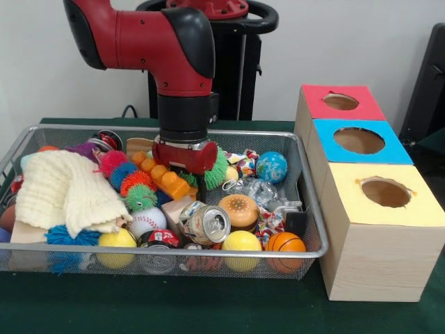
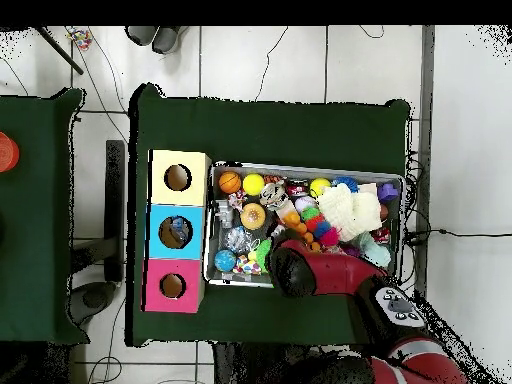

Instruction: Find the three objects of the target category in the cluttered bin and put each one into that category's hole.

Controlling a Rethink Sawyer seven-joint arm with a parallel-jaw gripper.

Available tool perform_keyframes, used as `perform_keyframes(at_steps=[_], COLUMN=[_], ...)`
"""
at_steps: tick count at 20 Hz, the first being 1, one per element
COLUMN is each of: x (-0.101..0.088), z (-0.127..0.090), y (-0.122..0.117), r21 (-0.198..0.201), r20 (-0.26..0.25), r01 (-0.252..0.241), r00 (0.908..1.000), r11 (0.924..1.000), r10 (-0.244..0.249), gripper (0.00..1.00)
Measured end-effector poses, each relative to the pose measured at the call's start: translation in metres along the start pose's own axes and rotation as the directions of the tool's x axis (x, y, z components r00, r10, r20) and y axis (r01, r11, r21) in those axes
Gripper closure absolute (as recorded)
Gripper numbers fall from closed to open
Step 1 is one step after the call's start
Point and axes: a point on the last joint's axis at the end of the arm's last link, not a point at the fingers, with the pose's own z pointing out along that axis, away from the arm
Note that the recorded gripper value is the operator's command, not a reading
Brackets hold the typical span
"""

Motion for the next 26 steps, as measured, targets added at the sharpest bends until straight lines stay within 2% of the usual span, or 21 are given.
perform_keyframes(at_steps=[6,12,17,26], x=[0.020,0.032,0.039,0.062], z=[-0.010,-0.019,-0.022,-0.028], y=[-0.027,-0.035,-0.028,0.004], r21=[0.026,0.041,0.035,0.011], r20=[-0.039,-0.043,-0.022,-0.035], r01=[-0.012,-0.004,0.026,0.096], r00=[0.9992,0.9991,0.9994,0.9948], r11=[0.9996,0.9992,0.9990,0.9953], r10=[0.013,0.005,-0.025,-0.096], gripper=[0.00,0.00,0.00,0.00])
